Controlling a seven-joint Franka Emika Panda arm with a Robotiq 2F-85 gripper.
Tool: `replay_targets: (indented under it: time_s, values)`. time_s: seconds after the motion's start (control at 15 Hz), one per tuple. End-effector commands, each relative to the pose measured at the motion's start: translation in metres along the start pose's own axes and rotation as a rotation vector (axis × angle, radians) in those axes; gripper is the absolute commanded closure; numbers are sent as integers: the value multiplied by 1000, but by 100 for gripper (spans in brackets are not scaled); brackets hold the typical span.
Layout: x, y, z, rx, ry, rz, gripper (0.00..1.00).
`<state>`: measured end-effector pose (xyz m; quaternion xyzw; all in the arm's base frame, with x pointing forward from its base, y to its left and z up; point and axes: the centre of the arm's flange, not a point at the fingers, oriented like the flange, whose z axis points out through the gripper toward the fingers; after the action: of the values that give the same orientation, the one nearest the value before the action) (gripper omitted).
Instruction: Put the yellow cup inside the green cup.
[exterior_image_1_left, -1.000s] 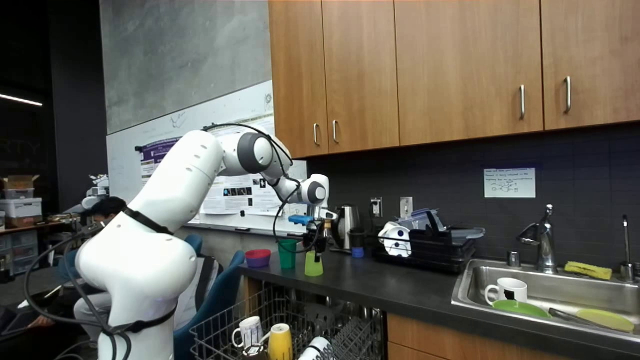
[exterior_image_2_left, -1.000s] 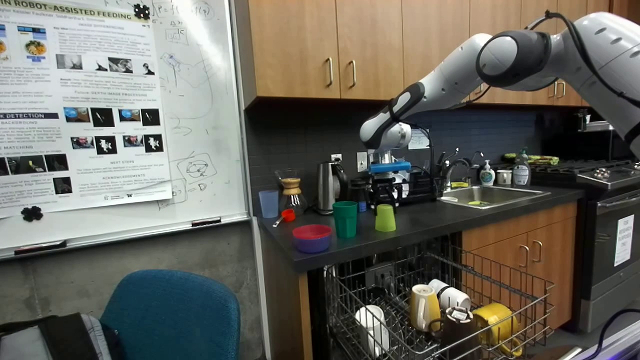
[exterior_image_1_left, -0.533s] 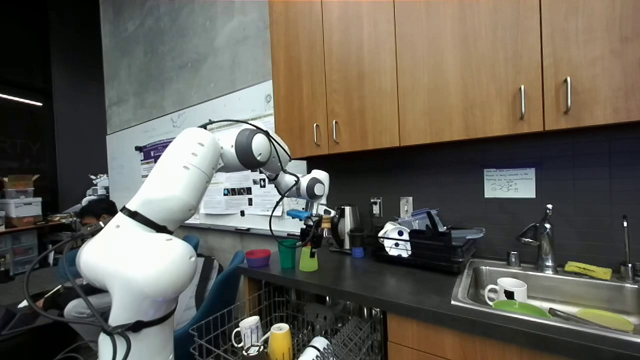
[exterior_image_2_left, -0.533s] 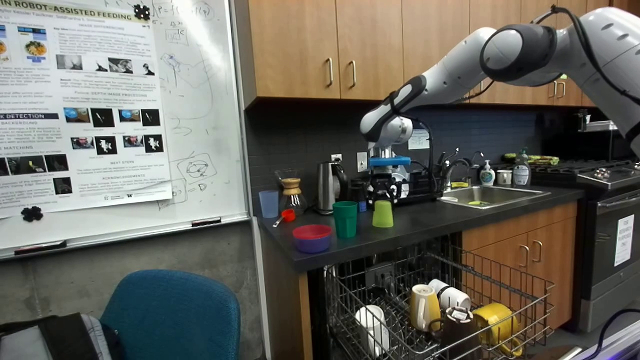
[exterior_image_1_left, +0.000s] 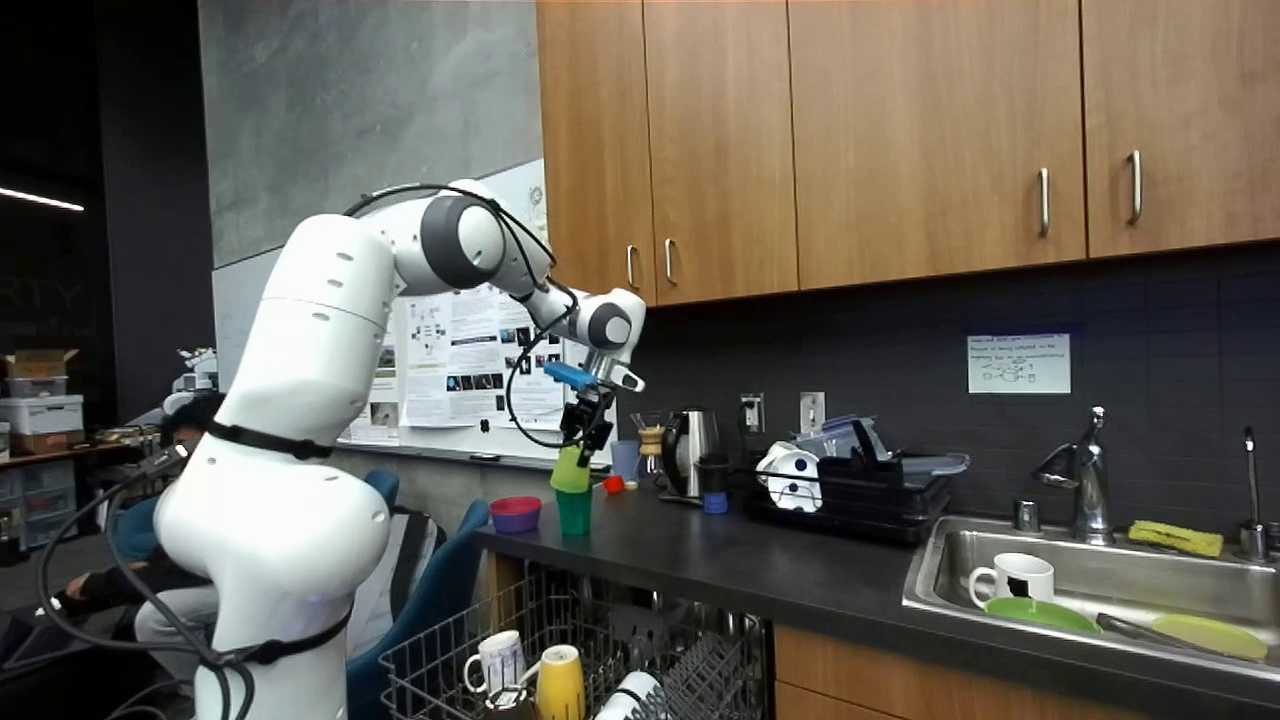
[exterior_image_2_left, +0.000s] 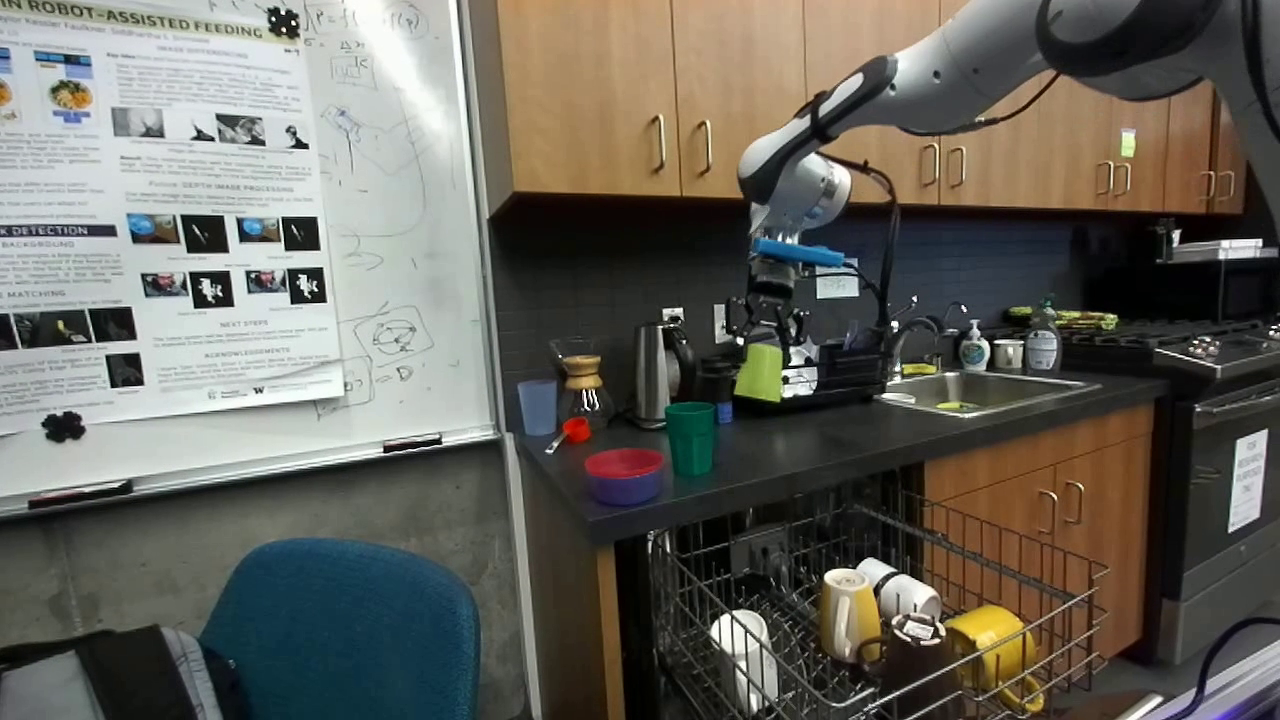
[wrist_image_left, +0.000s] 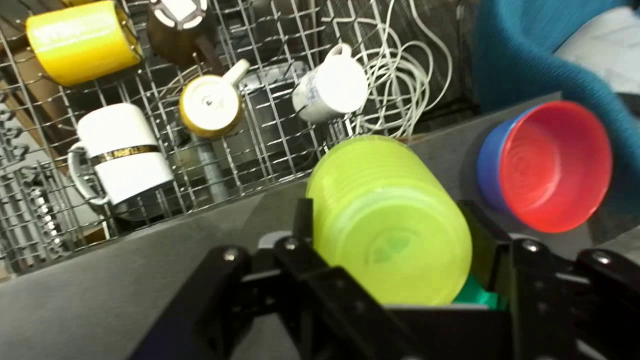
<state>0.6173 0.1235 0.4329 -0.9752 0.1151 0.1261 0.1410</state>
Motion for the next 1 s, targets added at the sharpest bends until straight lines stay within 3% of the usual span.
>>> replay_targets:
  time_s: [0.0, 0.2, 0.4, 0.93]
  values:
    - [-48, -13, -13, 139, -85, -127, 55]
    - [-51, -45, -18, 293, -139, -204, 55]
    - [-38, -75, -18, 432, -146, -194, 55]
    - [29, -99, 1, 612, -25, -104, 55]
